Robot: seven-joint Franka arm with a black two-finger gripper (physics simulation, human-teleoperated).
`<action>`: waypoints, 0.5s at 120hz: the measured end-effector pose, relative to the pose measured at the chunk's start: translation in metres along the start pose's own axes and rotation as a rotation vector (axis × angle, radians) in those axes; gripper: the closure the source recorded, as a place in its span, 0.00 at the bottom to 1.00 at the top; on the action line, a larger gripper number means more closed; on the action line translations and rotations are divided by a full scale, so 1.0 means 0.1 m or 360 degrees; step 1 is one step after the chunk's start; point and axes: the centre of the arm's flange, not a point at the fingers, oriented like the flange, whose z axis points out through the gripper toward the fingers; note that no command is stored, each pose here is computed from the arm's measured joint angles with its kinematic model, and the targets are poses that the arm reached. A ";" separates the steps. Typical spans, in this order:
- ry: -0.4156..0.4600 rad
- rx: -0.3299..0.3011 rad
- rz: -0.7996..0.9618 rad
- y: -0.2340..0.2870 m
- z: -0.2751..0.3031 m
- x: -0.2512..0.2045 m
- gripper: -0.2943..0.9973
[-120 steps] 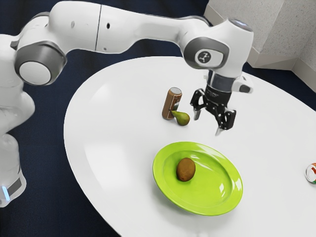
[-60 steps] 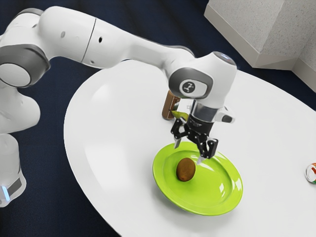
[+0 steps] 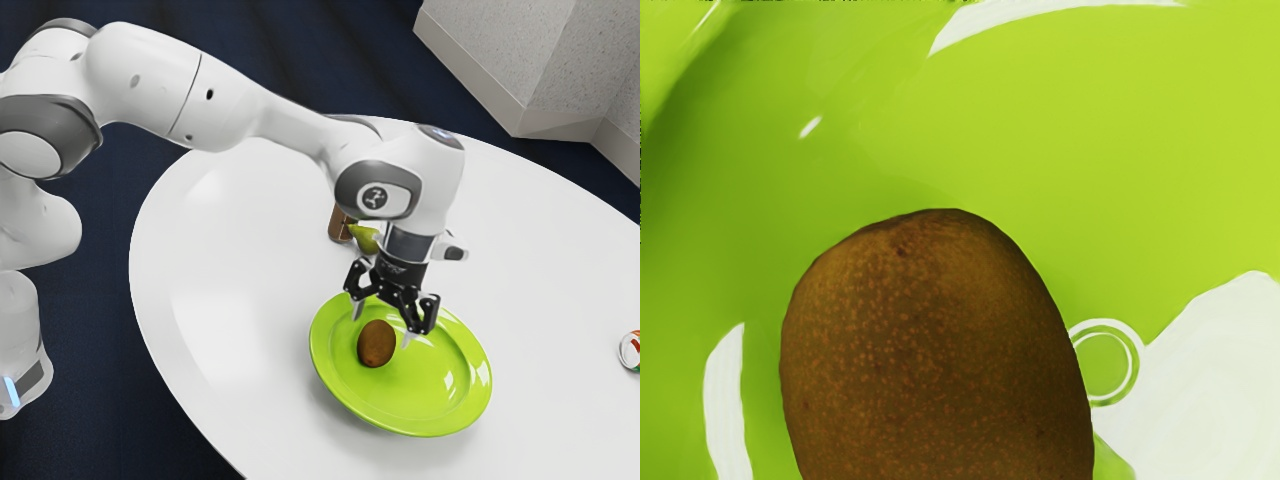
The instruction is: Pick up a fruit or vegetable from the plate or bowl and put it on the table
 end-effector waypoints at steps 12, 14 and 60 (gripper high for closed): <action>0.0006 -0.0001 -0.0012 -0.01 0.04 0.01 0.23; 0.0007 -0.0001 -0.0014 -0.01 0.04 0.01 0.23; 0.0034 0.0037 0.0006 0.14 0.34 -0.12 0.23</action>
